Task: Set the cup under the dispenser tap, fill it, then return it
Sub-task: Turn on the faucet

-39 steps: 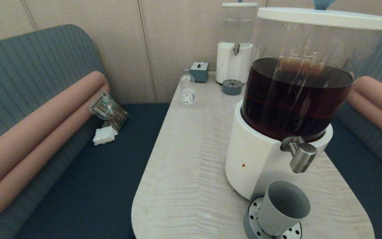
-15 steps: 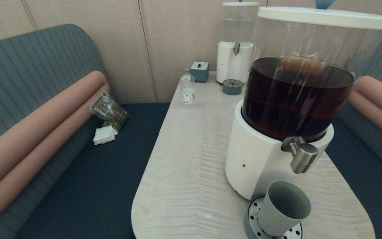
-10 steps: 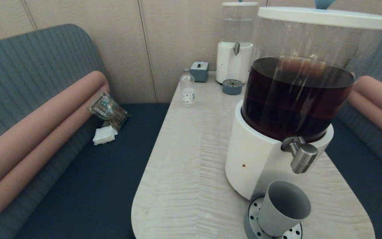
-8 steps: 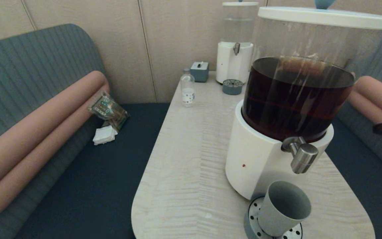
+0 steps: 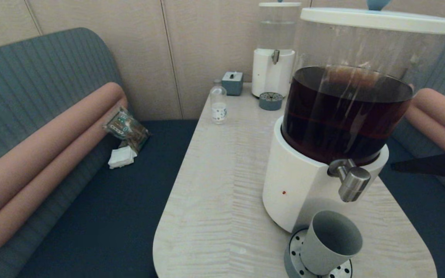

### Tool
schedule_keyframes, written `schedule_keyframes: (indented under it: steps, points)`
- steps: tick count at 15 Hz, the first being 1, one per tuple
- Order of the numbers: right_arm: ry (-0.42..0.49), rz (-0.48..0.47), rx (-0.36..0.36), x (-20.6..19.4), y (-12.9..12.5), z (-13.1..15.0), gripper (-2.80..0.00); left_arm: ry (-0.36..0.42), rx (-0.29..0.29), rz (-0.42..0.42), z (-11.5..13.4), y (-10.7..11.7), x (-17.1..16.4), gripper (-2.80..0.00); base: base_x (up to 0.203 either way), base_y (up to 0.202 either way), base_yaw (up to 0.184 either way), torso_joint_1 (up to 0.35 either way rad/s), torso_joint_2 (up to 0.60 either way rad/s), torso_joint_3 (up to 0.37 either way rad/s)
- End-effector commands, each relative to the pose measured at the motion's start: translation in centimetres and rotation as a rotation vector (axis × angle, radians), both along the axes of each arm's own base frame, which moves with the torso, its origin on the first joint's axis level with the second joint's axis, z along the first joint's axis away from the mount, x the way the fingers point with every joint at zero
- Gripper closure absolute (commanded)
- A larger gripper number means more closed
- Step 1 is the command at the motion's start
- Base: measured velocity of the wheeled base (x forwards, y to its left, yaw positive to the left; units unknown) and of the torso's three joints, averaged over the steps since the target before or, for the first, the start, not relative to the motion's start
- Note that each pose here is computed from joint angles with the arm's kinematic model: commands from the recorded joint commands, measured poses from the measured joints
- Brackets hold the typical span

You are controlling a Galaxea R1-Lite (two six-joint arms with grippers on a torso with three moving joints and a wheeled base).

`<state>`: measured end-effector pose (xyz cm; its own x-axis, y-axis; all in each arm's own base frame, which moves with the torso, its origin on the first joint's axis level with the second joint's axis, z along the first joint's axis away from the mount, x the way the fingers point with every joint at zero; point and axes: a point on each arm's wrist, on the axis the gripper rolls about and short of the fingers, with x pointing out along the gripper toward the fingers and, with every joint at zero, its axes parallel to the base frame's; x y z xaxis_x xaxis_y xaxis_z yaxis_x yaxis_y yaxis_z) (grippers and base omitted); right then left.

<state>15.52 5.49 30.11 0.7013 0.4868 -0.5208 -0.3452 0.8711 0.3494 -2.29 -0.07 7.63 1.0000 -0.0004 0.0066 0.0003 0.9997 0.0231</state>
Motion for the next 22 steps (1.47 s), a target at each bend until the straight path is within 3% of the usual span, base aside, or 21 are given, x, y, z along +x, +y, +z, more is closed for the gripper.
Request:
schedule_keyframes:
  steps: [1, 4, 22]
  points:
    - [-0.007, 0.010, -0.002, 0.2, 0.1, -0.5, 0.00, -0.001, 0.000, 0.000, 0.0, 0.0, 0.0, 0.00, 0.000, 0.000, 0.000, 0.000, 0.00, 0.000]
    - [-0.046, 0.054, 0.001, 0.4, 0.8, -0.6, 0.00, 0.002, 0.000, 0.000, 0.0, 0.0, 0.0, 0.00, 0.000, 0.000, 0.000, 0.000, 0.00, 0.000]
    - [-0.063, 0.138, -0.036, 1.2, 2.3, -2.1, 0.00, 0.000, 0.000, 0.000, 0.0, 0.0, 0.0, 0.00, 0.000, 0.000, 0.000, 0.000, 0.00, 0.000]
